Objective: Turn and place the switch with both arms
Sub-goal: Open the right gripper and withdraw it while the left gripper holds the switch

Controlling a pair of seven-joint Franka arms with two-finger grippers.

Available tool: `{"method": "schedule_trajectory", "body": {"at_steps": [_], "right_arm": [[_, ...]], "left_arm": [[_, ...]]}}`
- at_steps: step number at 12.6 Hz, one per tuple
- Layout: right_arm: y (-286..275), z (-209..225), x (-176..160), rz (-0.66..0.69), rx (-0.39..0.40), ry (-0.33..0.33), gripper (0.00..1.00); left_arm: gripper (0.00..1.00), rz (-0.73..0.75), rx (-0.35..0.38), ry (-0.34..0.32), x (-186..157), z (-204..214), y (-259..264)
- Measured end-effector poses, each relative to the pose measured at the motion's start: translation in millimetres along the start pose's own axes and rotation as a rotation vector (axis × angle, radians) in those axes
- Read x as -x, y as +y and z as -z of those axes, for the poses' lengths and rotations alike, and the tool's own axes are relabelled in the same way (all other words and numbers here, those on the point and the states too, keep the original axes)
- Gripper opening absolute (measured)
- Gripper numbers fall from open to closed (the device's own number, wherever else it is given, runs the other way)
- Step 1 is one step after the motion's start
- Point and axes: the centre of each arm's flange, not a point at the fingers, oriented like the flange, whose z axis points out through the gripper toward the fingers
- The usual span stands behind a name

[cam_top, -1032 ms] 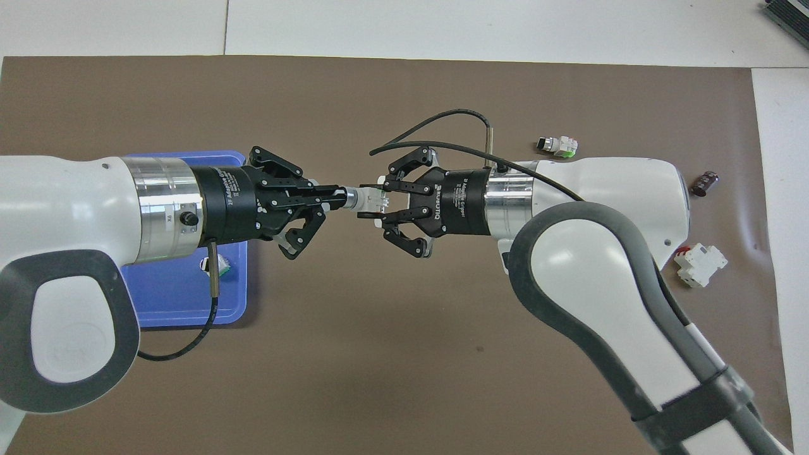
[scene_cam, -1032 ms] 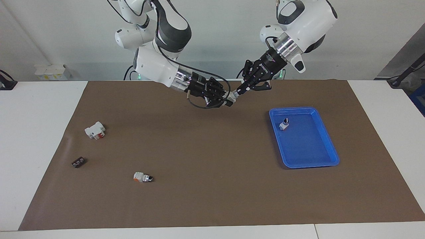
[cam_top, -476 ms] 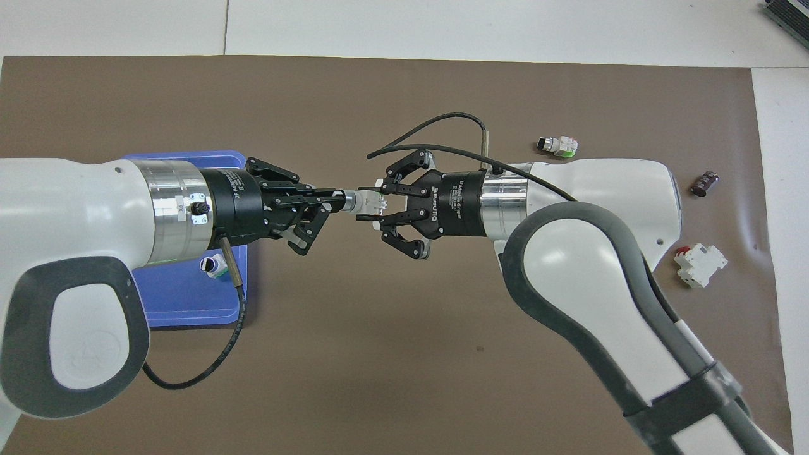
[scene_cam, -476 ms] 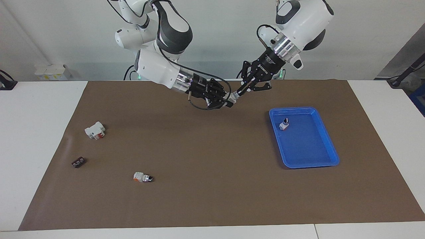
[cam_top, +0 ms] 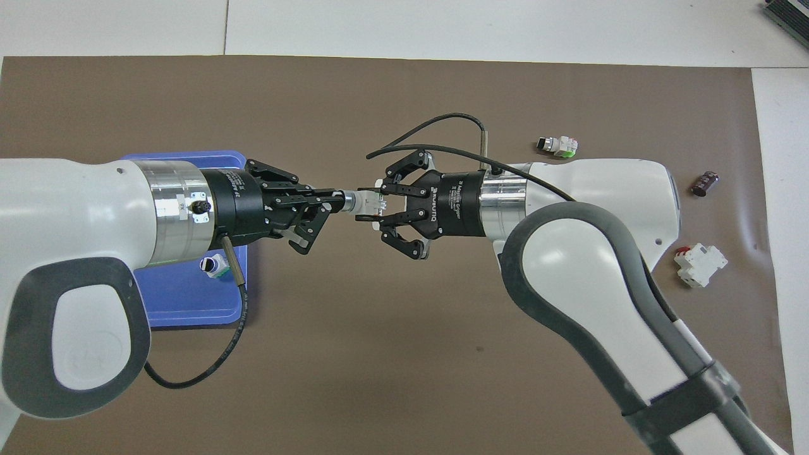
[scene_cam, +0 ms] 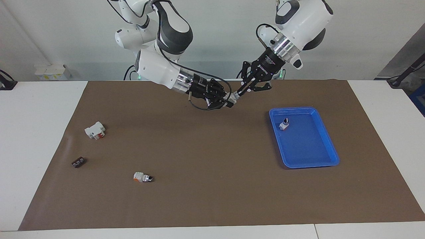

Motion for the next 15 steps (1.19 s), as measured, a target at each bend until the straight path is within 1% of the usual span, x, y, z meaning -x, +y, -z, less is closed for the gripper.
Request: {"method": "schedule_trajectory", "body": {"at_steps": [1, 2, 3, 4, 5, 6, 8, 9, 11, 13, 15], "right_arm": [[0, 0, 0, 0.004, 0.001, 0.003, 0.33], [1, -1, 1, 0.018, 0.006, 0.017, 0.37], [2, -2, 3, 0.048, 0.015, 0.045, 0.37], [4, -2, 7, 0.090, 0.027, 0.079, 0.45], [7, -3, 11, 0.123, 0.042, 0.105, 0.59], [10, -3, 13, 0.139, 0.060, 0.116, 0.75], [13, 5, 21, 0.165, 0.089, 0.116, 0.99], [13, 16, 25, 0.199, 0.103, 0.119, 1.00], [20, 54, 36, 0.319, 0.181, 0.151, 1.00], [27, 104, 42, 0.432, 0.233, 0.220, 1.00], [27, 151, 35, 0.568, 0.270, 0.319, 1.00]], "left_arm": [[0.10, 0.000, 0.000, 0.001, 0, 0, 0], [0.10, -0.003, -0.003, 0.006, 0, -3, -3], [0.10, -0.002, -0.002, 0.011, -1, -5, -4], [0.10, 0.001, -0.001, 0.010, -1, -5, -4], [0.10, 0.006, 0.000, 0.008, 0, -4, -4], [0.10, 0.008, 0.001, 0.005, 1, -3, -5], [0.10, 0.009, 0.003, 0.000, 1, -2, -5], [0.10, 0.005, 0.008, 0.008, 0, -3, -4], [0.10, 0.000, 0.064, 0.026, -8, -8, 13], [0.10, -0.016, 0.099, 0.062, -22, -13, 31], [0.10, -0.043, 0.128, 0.117, -40, -20, 40]]}}
